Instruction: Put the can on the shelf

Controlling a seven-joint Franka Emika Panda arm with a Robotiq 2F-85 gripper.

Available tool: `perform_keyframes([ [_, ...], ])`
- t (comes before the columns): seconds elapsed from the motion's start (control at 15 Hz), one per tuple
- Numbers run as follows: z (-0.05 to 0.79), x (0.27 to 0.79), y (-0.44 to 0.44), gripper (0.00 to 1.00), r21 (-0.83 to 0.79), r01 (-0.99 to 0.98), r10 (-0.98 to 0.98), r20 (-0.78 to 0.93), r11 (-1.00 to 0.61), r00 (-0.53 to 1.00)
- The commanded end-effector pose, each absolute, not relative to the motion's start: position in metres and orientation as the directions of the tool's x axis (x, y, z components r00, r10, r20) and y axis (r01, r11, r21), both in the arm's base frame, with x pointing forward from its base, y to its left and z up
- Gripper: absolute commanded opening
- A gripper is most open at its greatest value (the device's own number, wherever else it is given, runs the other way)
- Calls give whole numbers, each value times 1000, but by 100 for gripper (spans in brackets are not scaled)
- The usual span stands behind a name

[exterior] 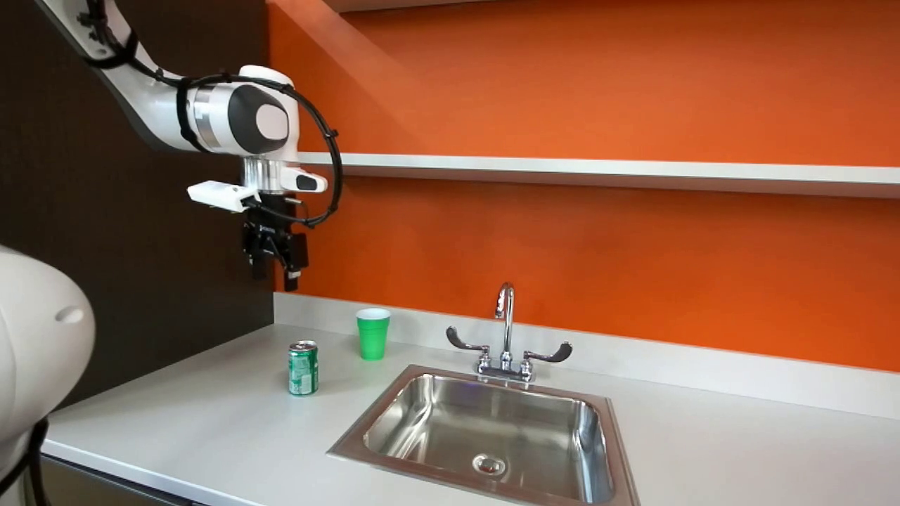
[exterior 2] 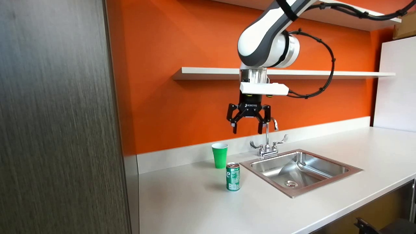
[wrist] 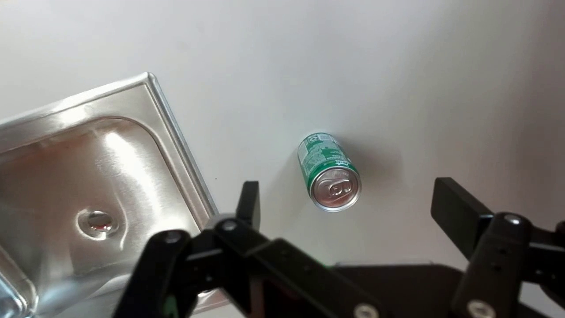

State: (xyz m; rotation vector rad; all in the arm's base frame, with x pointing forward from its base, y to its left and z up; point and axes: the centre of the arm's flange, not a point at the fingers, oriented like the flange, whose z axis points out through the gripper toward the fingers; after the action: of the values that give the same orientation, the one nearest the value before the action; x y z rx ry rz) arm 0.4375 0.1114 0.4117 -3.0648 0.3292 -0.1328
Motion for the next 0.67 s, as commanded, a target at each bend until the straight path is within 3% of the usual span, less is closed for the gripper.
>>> perform_keyframes([
  [0.0, 393, 444, 116, 100, -41, -212, -215, 89, -976, 972],
  [0.6, 333, 459, 122, 100, -1, -163, -163, 39, -987, 986],
])
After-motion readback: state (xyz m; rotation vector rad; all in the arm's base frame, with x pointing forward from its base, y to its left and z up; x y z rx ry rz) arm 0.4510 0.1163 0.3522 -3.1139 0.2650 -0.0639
